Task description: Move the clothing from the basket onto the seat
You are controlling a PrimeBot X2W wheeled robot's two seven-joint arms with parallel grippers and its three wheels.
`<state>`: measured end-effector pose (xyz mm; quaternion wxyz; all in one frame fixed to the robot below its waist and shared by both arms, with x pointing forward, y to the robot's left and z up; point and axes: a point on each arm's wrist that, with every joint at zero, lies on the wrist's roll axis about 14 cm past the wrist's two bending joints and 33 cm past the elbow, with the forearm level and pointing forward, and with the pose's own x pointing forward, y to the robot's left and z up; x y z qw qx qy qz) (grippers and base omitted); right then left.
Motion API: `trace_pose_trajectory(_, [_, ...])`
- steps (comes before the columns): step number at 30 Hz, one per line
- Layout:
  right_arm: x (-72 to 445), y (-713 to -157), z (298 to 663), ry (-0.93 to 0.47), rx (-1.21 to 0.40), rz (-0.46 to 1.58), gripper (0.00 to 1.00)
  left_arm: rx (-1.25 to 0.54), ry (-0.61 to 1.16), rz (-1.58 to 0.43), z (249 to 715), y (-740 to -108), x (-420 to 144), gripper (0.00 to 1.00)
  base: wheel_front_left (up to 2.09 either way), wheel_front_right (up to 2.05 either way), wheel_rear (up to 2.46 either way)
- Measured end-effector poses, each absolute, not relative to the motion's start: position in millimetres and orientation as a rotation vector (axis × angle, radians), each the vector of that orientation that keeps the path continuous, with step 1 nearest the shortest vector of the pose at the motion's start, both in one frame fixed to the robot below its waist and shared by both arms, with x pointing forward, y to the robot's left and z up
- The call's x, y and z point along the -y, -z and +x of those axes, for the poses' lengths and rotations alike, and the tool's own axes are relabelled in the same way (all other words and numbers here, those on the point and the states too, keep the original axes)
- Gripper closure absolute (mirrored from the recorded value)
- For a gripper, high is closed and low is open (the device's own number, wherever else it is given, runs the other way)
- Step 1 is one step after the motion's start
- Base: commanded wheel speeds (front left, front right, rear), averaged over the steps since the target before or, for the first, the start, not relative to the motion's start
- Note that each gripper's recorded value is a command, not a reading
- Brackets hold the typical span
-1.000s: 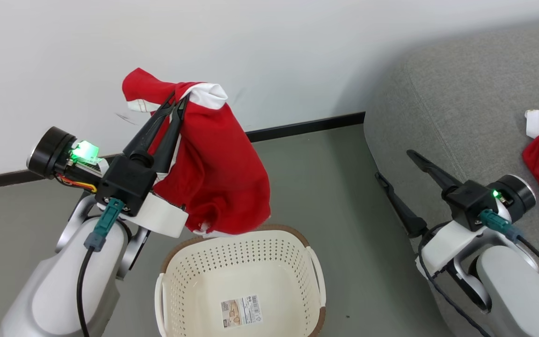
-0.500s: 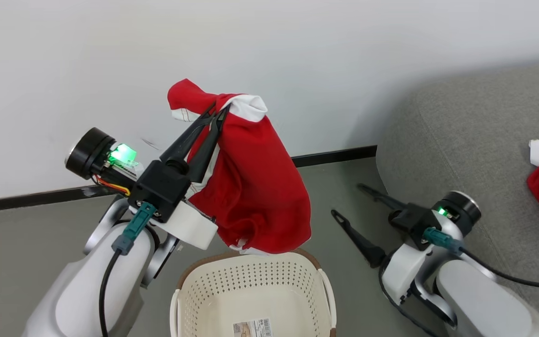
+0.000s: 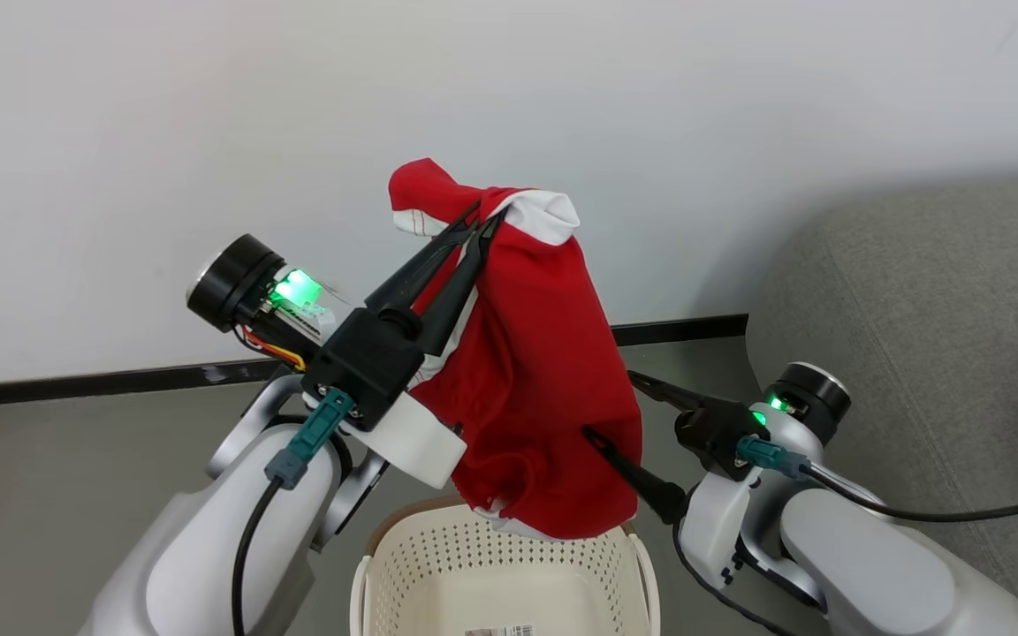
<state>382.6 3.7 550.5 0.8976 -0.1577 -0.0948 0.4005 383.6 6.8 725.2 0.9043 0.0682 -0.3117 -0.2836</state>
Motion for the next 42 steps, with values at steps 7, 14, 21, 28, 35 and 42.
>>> trace_pose_trajectory(7, [-40.7,-543.8,368.0,-0.949,0.181,-0.336,0.0,0.662,0.595,0.144,369.0,-732.6,-5.1,1.0,0.0,0.0,0.0])
trace_pose_trajectory(14, [-60.4,-554.4,367.4,-1.004,0.208,-0.348,0.61,0.653,0.586,0.142,364.3,-734.0,-7.8,1.0,0.0,0.0,0.0])
trace_pose_trajectory(21, [-62.3,-547.8,367.9,-1.017,0.18,-0.344,1.0,0.587,0.539,0.112,374.2,-722.4,-23.5,1.0,0.0,0.0,0.0])
trace_pose_trajectory(28, [-38.6,-552.9,383.7,-0.935,0.159,-0.287,1.0,0.465,0.459,0.086,393.2,-687.0,-48.6,1.0,0.0,0.0,0.0])
trace_pose_trajectory(35, [-10.8,-559.8,391.5,-0.835,0.151,-0.184,1.0,0.341,0.432,0.019,401.6,-646.0,-55.8,0.71,0.0,0.0,0.0])
trace_pose_trajectory(42, [10.3,-585.7,397.2,-0.76,0.212,-0.119,1.0,0.217,0.443,-0.062,401.4,-607.2,-49.7,0.0,0.0,0.0,0.0])
